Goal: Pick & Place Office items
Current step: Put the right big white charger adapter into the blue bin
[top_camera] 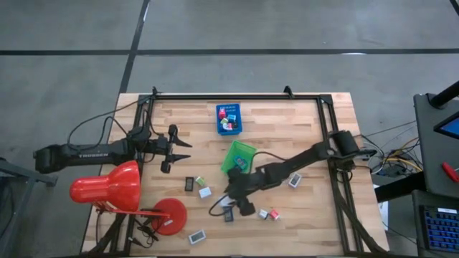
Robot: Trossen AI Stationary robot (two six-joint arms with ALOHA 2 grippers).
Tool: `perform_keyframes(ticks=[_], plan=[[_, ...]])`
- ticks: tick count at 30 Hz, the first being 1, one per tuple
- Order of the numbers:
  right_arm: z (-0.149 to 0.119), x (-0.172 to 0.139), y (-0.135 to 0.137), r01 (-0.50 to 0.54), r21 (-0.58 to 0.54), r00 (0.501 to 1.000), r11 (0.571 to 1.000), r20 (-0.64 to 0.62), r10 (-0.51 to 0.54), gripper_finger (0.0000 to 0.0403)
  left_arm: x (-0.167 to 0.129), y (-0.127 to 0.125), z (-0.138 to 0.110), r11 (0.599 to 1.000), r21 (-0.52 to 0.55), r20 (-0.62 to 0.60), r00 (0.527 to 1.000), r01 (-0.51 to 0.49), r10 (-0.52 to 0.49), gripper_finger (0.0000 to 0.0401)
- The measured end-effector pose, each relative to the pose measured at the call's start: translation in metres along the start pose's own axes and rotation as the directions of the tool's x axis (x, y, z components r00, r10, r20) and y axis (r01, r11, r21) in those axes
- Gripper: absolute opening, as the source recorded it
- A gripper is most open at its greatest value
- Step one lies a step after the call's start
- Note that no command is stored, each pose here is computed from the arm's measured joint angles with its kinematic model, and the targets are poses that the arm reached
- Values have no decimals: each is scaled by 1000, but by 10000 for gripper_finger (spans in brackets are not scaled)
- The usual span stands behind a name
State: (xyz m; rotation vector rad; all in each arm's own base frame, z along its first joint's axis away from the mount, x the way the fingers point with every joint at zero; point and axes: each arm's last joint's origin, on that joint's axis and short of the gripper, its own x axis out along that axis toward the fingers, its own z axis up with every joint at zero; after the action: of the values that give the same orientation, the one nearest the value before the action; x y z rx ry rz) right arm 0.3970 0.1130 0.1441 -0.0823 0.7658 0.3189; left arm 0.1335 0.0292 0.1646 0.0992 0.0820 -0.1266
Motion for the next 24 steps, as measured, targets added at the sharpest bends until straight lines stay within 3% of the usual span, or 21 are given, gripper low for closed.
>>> perform_keyframes(ticks=[13, 24], plan=[[18, 22, 0, -60, 27, 984, 998, -164, 64, 231, 1, 0, -2, 1000, -3, -16, 1000, 3, -3, 184], [17, 22, 1, -69, 51, 984, 996, -164, 76, 231, 1, 0, -3, 1000, -1, -19, 1000, 3, -3, 184]])
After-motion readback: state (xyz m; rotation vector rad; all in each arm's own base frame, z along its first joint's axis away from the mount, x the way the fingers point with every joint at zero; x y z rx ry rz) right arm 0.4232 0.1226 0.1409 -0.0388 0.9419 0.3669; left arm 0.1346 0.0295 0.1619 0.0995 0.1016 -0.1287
